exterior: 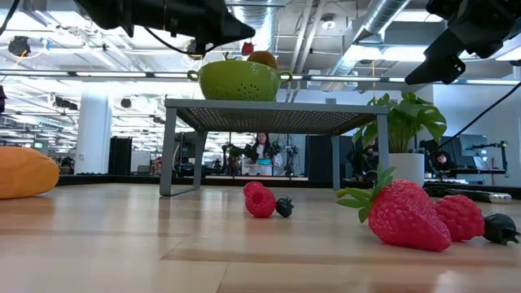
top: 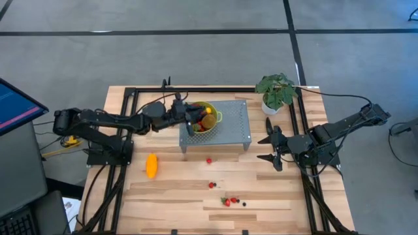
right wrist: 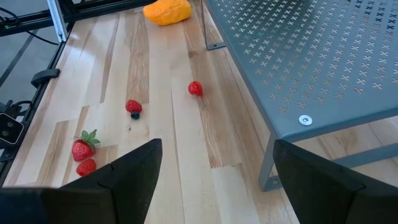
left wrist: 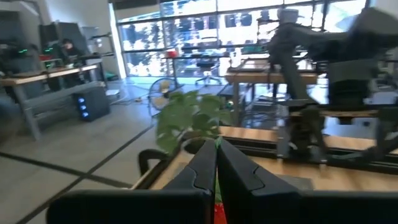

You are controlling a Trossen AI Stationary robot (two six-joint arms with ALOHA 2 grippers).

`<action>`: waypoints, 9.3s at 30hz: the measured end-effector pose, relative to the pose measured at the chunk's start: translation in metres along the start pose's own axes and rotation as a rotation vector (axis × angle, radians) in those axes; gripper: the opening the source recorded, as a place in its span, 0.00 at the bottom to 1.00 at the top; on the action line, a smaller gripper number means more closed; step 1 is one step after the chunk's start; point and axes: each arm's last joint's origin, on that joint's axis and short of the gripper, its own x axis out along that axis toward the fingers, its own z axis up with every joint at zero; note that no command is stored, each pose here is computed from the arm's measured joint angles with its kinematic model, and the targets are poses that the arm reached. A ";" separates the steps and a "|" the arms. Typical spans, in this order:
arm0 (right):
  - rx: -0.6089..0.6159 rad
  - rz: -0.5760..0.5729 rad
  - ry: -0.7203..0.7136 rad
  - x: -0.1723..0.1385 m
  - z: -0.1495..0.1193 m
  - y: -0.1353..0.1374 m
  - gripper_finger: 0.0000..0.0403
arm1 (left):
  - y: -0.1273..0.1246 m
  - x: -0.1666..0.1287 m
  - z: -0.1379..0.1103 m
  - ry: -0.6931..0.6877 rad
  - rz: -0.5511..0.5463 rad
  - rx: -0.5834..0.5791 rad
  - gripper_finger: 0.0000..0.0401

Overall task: Pick & Place Fruit
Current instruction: Put the strawberry into the green strainer bowl on the shelf, then put the red cherry into the green strainer bowl on the shelf

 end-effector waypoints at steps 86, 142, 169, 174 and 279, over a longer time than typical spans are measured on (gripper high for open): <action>0.000 0.000 0.000 0.000 0.000 0.000 0.75 | -0.137 -0.009 -0.137 0.501 -0.314 0.103 0.82; 0.000 0.000 -0.001 0.000 0.000 0.000 0.75 | -0.138 -0.005 -0.186 0.614 -0.230 0.098 0.63; 0.000 0.000 -0.001 0.000 0.000 0.000 0.75 | -0.138 -0.005 -0.185 0.610 -0.223 0.091 0.36; 0.000 0.000 0.000 0.000 0.000 0.000 0.75 | -0.139 -0.005 -0.185 0.614 -0.243 0.064 0.52; 0.000 0.000 0.000 0.000 0.000 0.000 0.75 | -0.177 -0.007 -0.198 0.504 0.089 0.063 0.59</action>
